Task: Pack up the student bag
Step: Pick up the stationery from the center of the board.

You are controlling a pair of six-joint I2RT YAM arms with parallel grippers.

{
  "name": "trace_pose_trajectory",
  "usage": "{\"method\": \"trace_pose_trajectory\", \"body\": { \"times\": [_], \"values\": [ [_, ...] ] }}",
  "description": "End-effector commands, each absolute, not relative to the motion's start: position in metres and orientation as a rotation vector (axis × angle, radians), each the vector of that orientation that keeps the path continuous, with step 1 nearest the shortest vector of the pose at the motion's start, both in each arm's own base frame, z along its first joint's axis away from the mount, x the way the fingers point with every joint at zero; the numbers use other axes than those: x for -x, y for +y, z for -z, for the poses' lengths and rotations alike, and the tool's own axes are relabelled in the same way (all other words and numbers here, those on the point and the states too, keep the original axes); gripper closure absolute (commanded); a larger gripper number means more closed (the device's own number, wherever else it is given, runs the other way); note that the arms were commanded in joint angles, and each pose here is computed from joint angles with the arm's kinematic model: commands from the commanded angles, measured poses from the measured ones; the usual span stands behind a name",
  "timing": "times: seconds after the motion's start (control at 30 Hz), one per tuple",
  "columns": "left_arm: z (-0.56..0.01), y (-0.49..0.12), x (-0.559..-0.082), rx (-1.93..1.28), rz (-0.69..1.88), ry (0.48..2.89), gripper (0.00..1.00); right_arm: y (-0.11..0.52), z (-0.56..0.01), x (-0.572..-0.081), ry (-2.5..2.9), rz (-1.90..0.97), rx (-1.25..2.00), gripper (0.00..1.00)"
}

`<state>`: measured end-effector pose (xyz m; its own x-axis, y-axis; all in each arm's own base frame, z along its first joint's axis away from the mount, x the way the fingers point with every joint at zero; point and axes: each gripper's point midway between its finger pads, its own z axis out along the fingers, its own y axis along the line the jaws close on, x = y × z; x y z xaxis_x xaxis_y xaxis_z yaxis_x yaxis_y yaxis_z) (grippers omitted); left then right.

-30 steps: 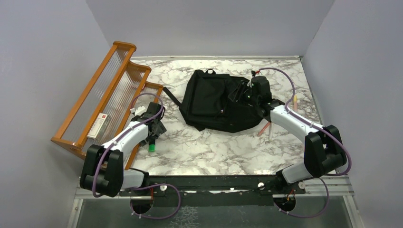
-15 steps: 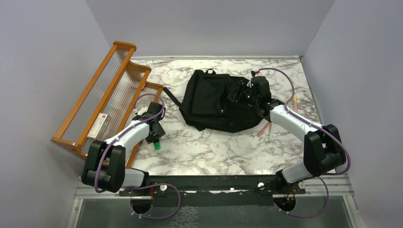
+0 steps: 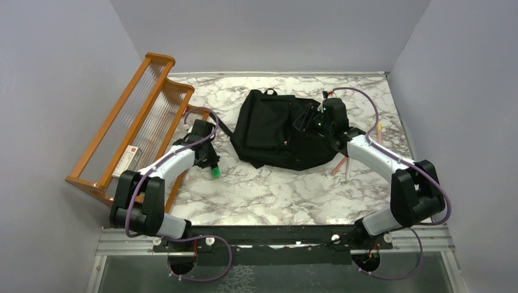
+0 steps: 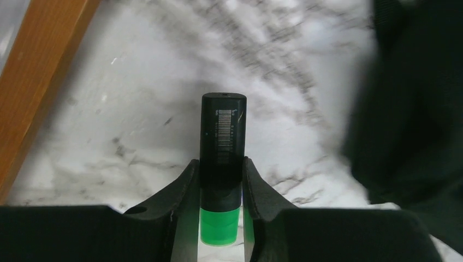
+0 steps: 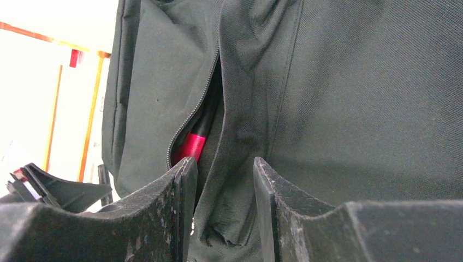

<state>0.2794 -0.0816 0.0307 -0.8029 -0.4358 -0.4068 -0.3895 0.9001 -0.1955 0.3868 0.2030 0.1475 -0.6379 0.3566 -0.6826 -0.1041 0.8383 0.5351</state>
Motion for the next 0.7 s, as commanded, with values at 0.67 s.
{"method": "trace_pose_trajectory", "body": {
  "times": [0.67],
  "values": [
    [-0.225, -0.292, -0.339, -0.421, 1.010, 1.963, 1.00, 0.281, -0.239, -0.370, 2.019, -1.324, -0.031, 0.48]
  ]
}}
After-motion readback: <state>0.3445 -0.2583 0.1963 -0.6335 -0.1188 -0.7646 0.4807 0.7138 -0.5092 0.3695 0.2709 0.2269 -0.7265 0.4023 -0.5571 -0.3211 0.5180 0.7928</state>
